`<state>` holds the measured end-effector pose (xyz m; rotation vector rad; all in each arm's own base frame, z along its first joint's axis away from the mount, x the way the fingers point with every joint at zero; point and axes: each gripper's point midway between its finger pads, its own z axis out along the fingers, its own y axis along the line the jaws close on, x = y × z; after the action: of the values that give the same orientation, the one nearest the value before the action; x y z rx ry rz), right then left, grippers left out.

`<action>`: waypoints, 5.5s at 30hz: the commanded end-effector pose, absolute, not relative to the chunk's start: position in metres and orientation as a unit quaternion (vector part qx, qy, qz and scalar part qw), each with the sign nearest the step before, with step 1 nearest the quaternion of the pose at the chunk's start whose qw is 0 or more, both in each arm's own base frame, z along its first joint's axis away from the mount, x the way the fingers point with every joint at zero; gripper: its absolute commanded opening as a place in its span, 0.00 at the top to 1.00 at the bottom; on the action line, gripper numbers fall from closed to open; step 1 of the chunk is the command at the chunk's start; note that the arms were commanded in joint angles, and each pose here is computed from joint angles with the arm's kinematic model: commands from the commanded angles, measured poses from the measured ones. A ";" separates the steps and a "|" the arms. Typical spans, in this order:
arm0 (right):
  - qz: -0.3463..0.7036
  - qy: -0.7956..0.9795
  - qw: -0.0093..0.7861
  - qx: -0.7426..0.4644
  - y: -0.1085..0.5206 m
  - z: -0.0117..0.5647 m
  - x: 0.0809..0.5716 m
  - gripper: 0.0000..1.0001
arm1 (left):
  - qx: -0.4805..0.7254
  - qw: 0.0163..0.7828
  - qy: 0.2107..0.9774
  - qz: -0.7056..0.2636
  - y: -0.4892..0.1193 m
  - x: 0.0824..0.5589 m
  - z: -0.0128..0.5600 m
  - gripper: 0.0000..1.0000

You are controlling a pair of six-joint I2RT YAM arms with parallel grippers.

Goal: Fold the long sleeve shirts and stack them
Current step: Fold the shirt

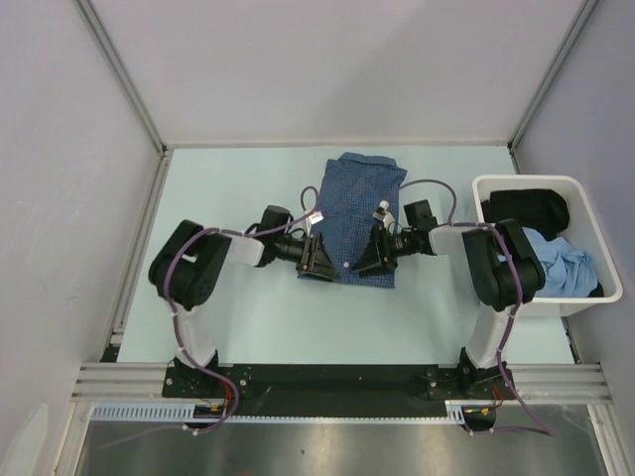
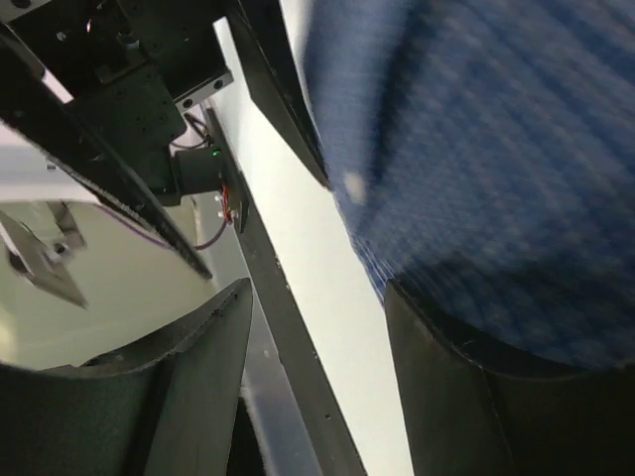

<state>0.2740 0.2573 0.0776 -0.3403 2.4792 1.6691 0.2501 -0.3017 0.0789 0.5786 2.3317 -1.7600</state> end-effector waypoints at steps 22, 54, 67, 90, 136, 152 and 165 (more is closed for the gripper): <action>0.552 0.814 0.072 -0.164 0.274 0.093 0.278 0.46 | 0.188 0.137 0.775 -0.588 -0.284 0.266 0.103 0.27; 0.508 0.845 0.121 -0.117 0.211 0.048 0.435 0.47 | 0.042 0.153 0.844 -0.513 -0.271 0.431 0.042 0.33; 0.497 0.823 0.203 -0.186 0.220 0.125 0.431 0.59 | 0.260 0.311 0.823 -0.398 -0.229 0.395 0.123 0.25; 0.465 0.832 0.171 -0.250 0.284 0.035 0.421 0.72 | 0.742 0.469 0.479 0.020 -0.285 0.262 0.044 0.31; 0.499 0.802 0.105 -0.312 0.298 0.063 0.311 0.64 | 0.742 0.286 0.582 -0.170 -0.279 0.134 0.089 1.00; 0.504 0.783 0.000 -0.366 0.297 0.036 0.224 0.69 | 0.717 0.306 0.598 -0.187 -0.287 0.150 0.166 1.00; 0.525 0.755 -0.028 -0.393 0.303 0.051 0.212 0.69 | 0.667 0.299 0.654 -0.196 -0.302 0.254 0.159 1.00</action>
<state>0.2046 0.2957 0.0322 -1.1932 2.4946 1.6429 0.2330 -0.2929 0.1564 1.7872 1.7634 -0.4635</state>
